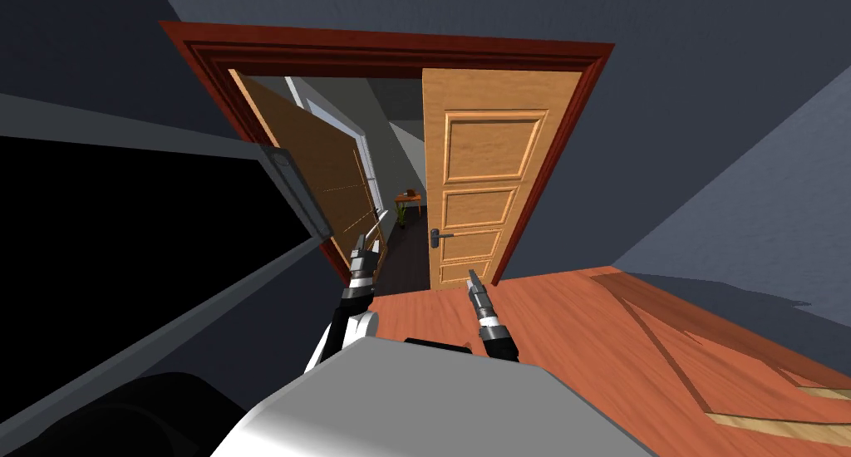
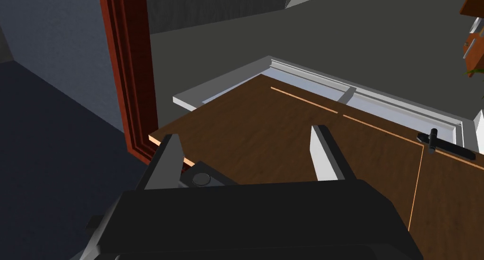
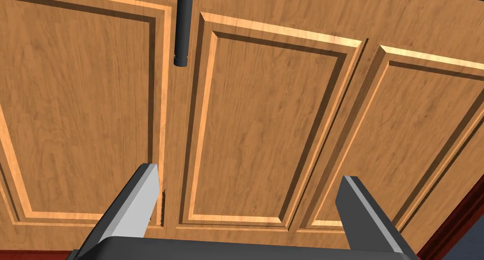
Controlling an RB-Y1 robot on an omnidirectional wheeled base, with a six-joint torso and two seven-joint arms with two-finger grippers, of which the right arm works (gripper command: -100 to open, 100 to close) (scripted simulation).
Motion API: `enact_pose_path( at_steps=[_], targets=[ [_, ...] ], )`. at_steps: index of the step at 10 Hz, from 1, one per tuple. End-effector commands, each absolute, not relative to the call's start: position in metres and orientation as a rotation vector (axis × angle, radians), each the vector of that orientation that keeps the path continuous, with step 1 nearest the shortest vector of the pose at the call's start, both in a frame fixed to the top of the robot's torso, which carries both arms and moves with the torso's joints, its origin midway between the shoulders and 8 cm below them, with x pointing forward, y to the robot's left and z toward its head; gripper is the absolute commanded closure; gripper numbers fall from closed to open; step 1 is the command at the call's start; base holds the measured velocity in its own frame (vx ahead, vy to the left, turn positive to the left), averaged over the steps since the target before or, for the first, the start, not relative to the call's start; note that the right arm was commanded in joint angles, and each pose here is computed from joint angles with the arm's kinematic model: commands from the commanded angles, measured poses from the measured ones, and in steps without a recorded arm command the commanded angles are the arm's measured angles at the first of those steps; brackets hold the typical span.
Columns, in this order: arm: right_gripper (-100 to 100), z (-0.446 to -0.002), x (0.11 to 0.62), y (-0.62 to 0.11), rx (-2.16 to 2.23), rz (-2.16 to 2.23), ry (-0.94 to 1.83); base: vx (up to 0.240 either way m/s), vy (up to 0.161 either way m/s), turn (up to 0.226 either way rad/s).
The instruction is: Push the door open
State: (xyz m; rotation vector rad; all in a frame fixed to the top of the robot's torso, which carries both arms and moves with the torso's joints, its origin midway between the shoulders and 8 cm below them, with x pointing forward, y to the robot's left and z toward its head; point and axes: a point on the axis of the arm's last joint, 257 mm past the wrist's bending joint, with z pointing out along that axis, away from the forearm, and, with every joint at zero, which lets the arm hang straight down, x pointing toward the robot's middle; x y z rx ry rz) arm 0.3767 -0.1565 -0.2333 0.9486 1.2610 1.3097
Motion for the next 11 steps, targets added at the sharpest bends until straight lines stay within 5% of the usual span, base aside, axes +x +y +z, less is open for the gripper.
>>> enact_pose_path(
  at_steps=[1,11],
  targets=[
    [-100,-0.244,0.374,-0.146,0.968,1.321,1.286,0.204,0.018,-0.046],
    [-100,-0.288,0.363,-0.094,1.065,1.381,1.382,0.192,0.024,-0.033]
  ],
)
